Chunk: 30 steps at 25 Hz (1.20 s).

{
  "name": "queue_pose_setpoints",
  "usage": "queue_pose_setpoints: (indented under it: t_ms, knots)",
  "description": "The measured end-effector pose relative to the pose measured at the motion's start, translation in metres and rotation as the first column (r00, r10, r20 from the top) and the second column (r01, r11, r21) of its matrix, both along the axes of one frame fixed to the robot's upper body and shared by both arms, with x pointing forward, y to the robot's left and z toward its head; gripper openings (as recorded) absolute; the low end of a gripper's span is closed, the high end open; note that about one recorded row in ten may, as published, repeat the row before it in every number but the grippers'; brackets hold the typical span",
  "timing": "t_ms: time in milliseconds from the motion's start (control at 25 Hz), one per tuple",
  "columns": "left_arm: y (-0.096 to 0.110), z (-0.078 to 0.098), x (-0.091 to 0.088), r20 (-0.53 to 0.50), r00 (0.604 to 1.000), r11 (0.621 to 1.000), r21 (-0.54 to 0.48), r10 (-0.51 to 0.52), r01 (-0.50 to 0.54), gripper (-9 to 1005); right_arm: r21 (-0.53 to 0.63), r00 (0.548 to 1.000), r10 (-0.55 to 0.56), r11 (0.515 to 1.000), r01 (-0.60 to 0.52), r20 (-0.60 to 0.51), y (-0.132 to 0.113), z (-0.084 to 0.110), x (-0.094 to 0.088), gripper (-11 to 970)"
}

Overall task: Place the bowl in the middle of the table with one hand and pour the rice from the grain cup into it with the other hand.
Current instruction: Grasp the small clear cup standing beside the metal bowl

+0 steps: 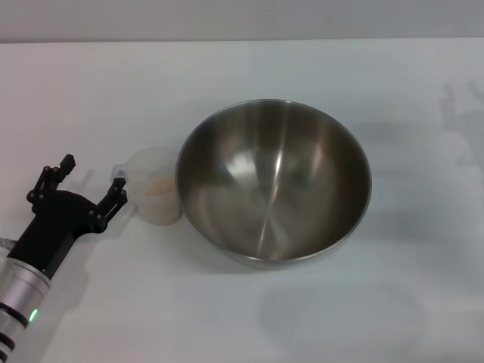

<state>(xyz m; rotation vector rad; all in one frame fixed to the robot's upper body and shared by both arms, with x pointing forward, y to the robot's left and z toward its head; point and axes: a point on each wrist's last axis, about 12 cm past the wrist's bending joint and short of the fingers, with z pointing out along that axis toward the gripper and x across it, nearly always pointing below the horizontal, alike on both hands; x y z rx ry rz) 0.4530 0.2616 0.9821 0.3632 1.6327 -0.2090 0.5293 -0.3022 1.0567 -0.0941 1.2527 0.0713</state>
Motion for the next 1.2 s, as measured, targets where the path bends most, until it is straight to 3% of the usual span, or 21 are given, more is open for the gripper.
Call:
queue_pose_setpoints:
  t_ms: [720,1200]
  knots:
    - [-0.003,0.002,0.008,-0.003,1.000,1.000,-0.006,0.010,-0.010,656,0.007,1.000,0.014,1.000,-0.014,0.021,0.004,0.005,0.006,410]
    - [-0.006,0.004,0.016,-0.006,1.000,1.000,-0.009,0.004,-0.004,184,0.011,0.999,0.037,0.999,-0.038,0.021,0.012,0.008,0.012,410]
